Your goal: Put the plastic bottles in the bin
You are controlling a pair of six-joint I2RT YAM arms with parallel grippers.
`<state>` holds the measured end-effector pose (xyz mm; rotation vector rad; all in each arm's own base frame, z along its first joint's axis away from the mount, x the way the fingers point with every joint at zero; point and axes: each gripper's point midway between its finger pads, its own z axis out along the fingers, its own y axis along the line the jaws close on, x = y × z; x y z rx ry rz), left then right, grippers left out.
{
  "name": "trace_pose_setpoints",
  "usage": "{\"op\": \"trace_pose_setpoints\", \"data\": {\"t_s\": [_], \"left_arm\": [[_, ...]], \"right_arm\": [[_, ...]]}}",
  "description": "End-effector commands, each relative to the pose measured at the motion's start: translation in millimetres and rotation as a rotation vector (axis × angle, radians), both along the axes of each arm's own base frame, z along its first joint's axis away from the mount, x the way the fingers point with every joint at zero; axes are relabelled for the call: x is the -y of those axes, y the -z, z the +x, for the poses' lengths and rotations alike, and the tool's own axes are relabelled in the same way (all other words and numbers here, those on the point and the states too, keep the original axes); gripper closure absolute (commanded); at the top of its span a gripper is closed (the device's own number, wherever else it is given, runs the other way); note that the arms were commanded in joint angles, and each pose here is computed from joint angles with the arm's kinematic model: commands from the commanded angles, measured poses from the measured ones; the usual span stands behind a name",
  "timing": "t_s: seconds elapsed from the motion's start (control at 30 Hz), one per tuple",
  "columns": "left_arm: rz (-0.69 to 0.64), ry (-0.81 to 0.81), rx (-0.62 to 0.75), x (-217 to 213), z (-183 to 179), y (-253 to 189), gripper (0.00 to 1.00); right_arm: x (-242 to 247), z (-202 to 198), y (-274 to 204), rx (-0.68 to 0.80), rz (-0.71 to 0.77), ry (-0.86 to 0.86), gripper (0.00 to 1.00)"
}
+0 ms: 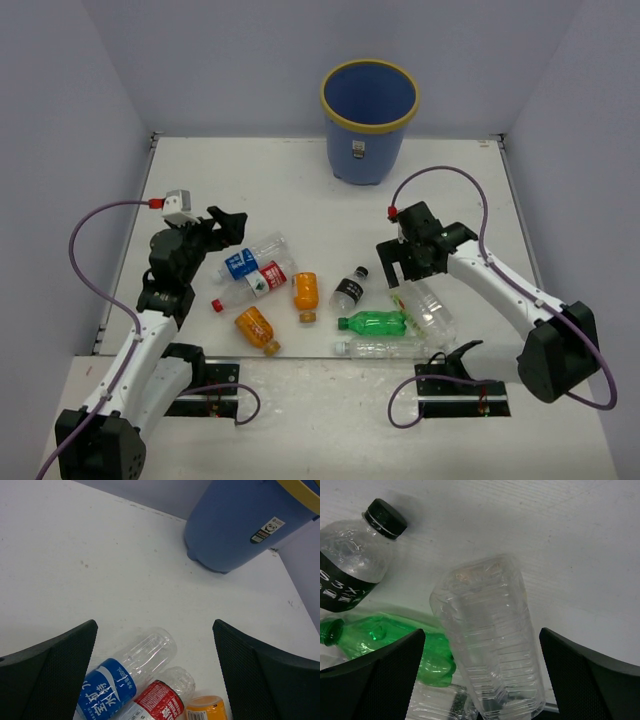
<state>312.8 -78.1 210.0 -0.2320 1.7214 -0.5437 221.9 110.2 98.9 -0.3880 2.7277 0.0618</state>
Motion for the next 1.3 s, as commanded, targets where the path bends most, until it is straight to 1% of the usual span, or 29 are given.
{"op": "trace_pose_setpoints", "data": {"t_s": [0.0,0.2,0.37,0.4,0.47,0.5,0.57,0.6,0.63,0.7,0.8,0.9,1.0,1.03,1.07,1.13,1.17,1.2,1.23,1.27], "left_arm": [[0.002,0.007,0.068,1,0,-14,0.0],[0.01,-0.02,0.065,-4,1,-13,0.0],[0.011,-0.024,0.061,-5,1,-11,0.0],[0.012,-0.027,0.06,-5,2,-11,0.0],[0.012,-0.031,0.058,-6,2,-11,0.0],[0.013,-0.035,0.055,-6,2,-10,0.0],[0.013,-0.044,0.05,-8,2,-9,0.0],[0.013,-0.05,0.047,-9,2,-8,0.0],[0.013,-0.054,0.044,-10,2,-7,0.0],[0.012,-0.055,0.042,-10,2,-7,0.0],[0.012,-0.053,0.037,-9,3,-5,0.0],[0.014,-0.054,0.028,-9,3,-3,0.0],[0.015,-0.056,0.024,-10,3,-3,0.0],[0.015,-0.058,0.025,-10,3,-3,0.0],[0.015,-0.058,0.025,-10,3,-3,0.0],[0.017,-0.062,0.026,-11,2,-4,0.0],[0.017,-0.066,0.025,-12,2,-3,0.0],[0.017,-0.071,0.025,-13,1,-3,0.0],[0.017,-0.074,0.025,-13,1,-4,0.0],[0.019,-0.079,0.018,-14,1,-2,0.0]], "right_arm": [[-6,1,12,-0.06,-0.02,-0.094,0.01],[10,5,36,-0.106,-0.138,-0.049,0.01],[8,7,47,-0.123,-0.144,-0.047,0.02],[7,7,48,-0.127,-0.14,-0.051,0.05],[4,7,47,-0.137,-0.131,-0.055,0.17],[3,8,44,-0.133,-0.126,-0.056,0.25],[2,12,35,-0.105,-0.118,-0.047,0.43],[6,16,30,-0.077,-0.137,-0.026,0.55],[10,22,20,-0.035,-0.146,-0.006,0.61],[13,29,5,0.026,-0.152,0.017,0.65],[11,52,-46,0.198,-0.111,0.057,0.71],[10,76,-103,0.37,-0.076,0.1,0.74],[-1,99,-167,0.558,0.017,0.103,0.77],[-6,108,-191,0.641,0.06,0.106,0.79],[-7,113,-204,0.682,0.079,0.112,0.8],[-12,134,-263,0.883,0.158,0.151,0.78],[-12,140,-285,0.954,0.185,0.172,0.78],[-14,148,-319,1.063,0.227,0.183,0.78],[-14,152,-334,1.108,0.231,0.178,0.78],[-17,157,-358,1.19,0.262,0.178,0.78]]}}
